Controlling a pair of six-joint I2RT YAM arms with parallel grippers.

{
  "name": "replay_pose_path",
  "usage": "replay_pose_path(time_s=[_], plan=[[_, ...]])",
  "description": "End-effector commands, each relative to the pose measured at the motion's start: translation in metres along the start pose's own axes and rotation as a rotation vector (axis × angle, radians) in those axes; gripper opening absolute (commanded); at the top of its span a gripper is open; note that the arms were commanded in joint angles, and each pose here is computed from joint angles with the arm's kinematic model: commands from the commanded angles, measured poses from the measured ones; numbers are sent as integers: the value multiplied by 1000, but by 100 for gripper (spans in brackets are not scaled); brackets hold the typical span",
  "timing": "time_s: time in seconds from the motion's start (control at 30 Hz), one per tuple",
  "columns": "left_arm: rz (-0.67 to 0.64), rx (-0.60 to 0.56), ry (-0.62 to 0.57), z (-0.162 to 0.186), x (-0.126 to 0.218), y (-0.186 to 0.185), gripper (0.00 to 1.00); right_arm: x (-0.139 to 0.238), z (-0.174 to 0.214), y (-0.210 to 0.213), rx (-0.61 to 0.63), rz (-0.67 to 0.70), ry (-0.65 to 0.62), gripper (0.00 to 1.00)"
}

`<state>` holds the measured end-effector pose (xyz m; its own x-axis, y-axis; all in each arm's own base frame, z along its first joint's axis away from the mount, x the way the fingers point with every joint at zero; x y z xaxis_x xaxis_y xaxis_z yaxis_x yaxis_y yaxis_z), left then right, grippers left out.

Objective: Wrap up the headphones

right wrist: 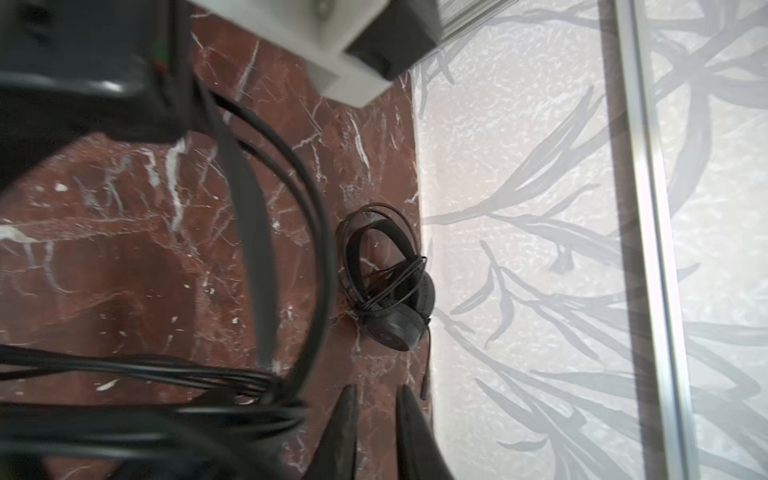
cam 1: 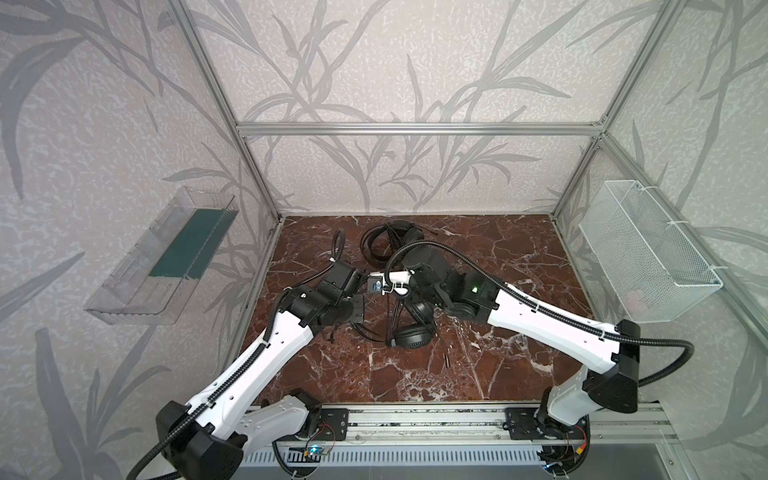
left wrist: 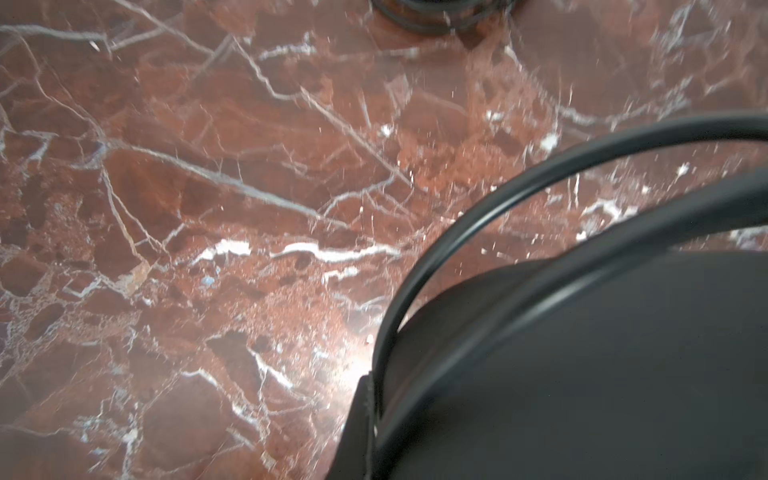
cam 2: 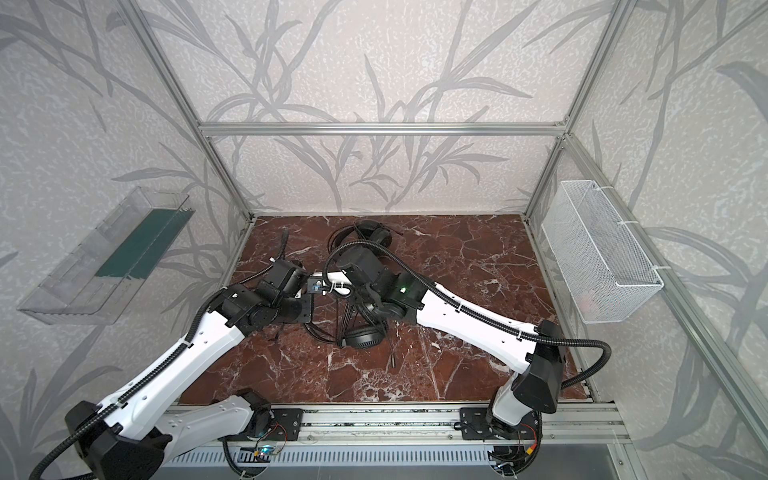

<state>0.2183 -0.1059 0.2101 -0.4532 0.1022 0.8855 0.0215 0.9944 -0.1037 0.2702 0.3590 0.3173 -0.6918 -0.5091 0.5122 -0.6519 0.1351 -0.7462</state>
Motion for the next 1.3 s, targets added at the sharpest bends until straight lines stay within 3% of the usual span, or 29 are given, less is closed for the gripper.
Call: replay_pose_path(time_s=[0.0,0.23,0.53,1.0,1.27], plan=[[45,-58,83,21,12,-1,0,8,-11,-50,-73,174,-76,21],[65,-64,137,29,25,-1,0,-13,3,-39,-59,141,-51,18],[137,-70,133,31,49,-6,0,-35,33,-34,-177,104,-20,18],[43,-53,178,23,49,2,0,-44,54,3,-332,40,7,44],[-4,-40,204,19,43,7,0,-48,74,4,-426,136,122,51]])
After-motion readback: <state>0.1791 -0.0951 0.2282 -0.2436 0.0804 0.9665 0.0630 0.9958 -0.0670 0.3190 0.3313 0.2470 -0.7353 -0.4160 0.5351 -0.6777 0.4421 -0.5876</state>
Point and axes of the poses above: each gripper's point midway between its finger pads, its own x axis back along the fingers, its own y axis along the line the jaws close on, z = x × y, the point moved 3 cm from there along x, back along the fingers
